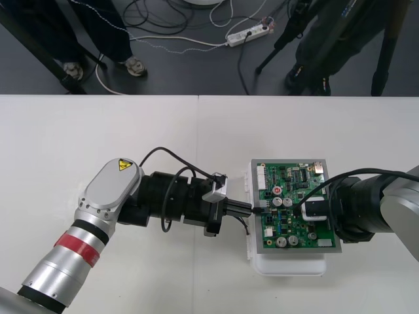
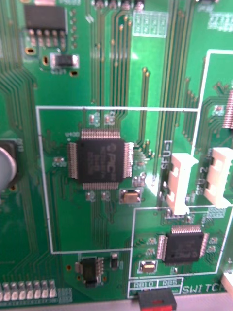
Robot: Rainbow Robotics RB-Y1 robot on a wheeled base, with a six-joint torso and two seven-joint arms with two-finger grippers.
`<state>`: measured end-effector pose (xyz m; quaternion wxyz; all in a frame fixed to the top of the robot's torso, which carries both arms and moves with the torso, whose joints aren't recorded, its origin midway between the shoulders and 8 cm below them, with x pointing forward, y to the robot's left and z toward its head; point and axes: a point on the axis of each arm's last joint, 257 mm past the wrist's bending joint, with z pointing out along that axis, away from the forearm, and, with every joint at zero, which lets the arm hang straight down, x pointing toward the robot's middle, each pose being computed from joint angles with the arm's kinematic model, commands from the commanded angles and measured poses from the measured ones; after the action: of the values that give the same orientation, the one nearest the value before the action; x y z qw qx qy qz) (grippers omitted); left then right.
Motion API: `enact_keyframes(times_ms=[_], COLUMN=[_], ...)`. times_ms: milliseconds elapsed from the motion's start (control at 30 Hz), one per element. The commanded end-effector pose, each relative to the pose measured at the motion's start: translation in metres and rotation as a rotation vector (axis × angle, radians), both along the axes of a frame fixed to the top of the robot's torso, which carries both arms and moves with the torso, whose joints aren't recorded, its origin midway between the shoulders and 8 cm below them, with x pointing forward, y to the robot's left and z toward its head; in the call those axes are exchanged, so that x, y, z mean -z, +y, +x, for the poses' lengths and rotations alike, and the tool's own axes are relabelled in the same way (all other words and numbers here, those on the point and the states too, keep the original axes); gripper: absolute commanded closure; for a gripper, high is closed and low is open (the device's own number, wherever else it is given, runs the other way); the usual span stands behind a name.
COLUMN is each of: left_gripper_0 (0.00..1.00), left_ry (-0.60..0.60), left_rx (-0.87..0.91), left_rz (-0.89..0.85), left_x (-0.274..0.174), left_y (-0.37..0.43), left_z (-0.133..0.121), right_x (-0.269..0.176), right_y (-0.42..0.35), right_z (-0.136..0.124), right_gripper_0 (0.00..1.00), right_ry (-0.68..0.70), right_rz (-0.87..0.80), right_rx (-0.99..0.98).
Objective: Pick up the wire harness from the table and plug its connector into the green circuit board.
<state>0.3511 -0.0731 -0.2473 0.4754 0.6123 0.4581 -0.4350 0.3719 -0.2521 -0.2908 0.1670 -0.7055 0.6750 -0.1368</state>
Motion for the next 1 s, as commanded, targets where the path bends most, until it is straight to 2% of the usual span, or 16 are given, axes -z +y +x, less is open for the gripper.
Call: enact_keyframes(times_ms=[33,500,533,567,600,633,1000], left_gripper_0=[1.00,0.99,0.73,0.27,0.05,0.00,0.00], left_ry=[0.003,0.012,0.015,0.019,0.019,0.018,0.025], left_rx=[-0.007,-0.007,-0.006,-0.009,-0.013,-0.015,-0.021], left_rz=[-0.025,-0.031,-0.033,-0.031,-0.033,-0.035,-0.032], left_x=[-0.020,-0.022,-0.022,-0.022,-0.023,-0.024,-0.025], left_y=[-0.025,-0.025,-0.025,-0.024,-0.023,-0.022,-0.009], left_z=[0.007,0.007,0.006,0.007,0.008,0.009,0.014], right_x=[-0.005,-0.005,-0.006,-0.006,-0.006,-0.005,-0.008], right_y=[0.020,0.019,0.019,0.019,0.019,0.019,0.017], right_z=[-0.003,-0.002,-0.002,-0.002,-0.002,-0.002,0.001], right_gripper_0=[0.00,0.00,0.00,0.00,0.00,0.00,0.00], right_ry=[-0.010,-0.011,-0.013,-0.014,-0.014,-0.013,-0.021], right_rz=[0.022,0.019,0.019,0.018,0.018,0.018,0.013], right_rx=[-0.055,-0.051,-0.052,-0.052,-0.052,-0.051,-0.052])
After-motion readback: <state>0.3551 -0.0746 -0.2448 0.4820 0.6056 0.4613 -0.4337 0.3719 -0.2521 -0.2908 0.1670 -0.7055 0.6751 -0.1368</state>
